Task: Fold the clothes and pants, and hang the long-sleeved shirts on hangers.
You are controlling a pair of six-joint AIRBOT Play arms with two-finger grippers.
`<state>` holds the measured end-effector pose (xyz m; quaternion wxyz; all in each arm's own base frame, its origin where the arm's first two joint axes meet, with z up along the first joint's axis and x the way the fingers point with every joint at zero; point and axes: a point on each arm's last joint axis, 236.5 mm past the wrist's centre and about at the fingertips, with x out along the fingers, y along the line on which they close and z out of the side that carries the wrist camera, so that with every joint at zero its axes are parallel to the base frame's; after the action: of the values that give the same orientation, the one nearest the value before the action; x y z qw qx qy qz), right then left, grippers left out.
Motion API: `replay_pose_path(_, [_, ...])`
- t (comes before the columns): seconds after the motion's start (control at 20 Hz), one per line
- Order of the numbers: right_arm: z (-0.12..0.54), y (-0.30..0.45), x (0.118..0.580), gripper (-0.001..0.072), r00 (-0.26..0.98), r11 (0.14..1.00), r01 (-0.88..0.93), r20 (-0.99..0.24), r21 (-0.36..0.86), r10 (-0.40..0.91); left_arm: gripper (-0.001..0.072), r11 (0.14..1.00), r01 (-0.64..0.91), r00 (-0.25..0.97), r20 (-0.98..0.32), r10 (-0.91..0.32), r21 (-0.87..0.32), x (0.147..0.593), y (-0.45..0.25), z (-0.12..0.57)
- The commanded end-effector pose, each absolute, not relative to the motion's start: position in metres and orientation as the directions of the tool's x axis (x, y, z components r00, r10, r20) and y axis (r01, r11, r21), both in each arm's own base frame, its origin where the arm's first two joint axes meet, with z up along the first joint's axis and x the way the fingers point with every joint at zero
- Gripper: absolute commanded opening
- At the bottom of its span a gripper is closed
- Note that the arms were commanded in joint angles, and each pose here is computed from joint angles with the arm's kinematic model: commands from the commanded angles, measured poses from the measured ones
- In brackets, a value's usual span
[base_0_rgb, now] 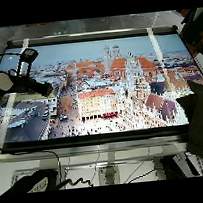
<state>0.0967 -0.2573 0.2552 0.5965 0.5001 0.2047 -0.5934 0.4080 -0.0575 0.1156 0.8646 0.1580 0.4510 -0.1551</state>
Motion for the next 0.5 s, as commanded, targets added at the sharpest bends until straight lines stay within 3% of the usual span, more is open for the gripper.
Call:
replay_pose_path(0.0, [0.257, -0.266, 0.126, 0.0031, 0.325, -0.011, 0.923, -0.796, 0.384, -0.51, 0.0689, 0.902, 0.41, 0.547, -0.828, -0.125, 0.134, 0.408, -0.057, 0.116])
replay_pose_path(0.25, [0.221, -0.219, 0.212, 0.0025, 0.505, 0.421, 0.826, -0.822, 0.374, -0.262, 0.0689, 0.902, 0.41, 0.546, -0.828, -0.125, 0.134, 0.408, -0.057, 0.116])
replay_pose_path(0.45, [0.214, -0.161, 0.282, 0.0025, 0.543, 0.813, 0.557, -0.816, 0.172, -0.2, 0.0689, 0.902, 0.41, 0.546, -0.828, -0.125, 0.134, 0.408, -0.057, 0.116])
